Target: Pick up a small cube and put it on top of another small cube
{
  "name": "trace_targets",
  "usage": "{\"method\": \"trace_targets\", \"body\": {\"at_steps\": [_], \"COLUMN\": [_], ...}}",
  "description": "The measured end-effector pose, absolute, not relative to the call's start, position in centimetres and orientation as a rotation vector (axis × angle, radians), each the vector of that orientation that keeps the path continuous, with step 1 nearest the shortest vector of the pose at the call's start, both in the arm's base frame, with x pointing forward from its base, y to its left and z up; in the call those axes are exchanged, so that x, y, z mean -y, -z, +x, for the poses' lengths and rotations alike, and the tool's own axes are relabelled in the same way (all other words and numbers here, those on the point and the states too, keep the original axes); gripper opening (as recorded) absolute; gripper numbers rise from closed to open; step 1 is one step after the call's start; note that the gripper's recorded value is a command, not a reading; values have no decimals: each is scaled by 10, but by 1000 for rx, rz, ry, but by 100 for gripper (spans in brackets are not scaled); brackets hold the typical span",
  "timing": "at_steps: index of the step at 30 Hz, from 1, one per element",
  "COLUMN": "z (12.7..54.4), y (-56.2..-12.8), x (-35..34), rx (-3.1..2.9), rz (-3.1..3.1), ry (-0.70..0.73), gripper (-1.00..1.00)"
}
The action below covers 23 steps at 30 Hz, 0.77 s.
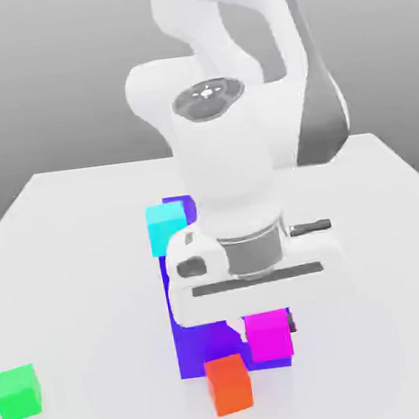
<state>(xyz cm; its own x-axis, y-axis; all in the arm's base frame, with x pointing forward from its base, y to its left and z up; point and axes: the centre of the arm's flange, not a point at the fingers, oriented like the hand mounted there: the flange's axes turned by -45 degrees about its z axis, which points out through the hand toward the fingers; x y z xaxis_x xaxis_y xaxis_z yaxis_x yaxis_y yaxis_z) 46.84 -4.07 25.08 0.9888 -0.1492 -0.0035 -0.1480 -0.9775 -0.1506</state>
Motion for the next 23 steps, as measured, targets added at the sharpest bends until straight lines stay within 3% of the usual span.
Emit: {"method": "trace_targets", "body": {"at_steps": [6,14,19,20,23], "z": [455,400,392,391,391], "y": [-249,-245,-191,-183,-183], "x": [163,289,303,303,303], "rx": [-462,-806,-855,-857,-857], "rz": [-2995,-3017,-3022,-3022,-3022], "ry": [28,7,1,1,1], "gripper": [-100,-100,-100,100,100]}}
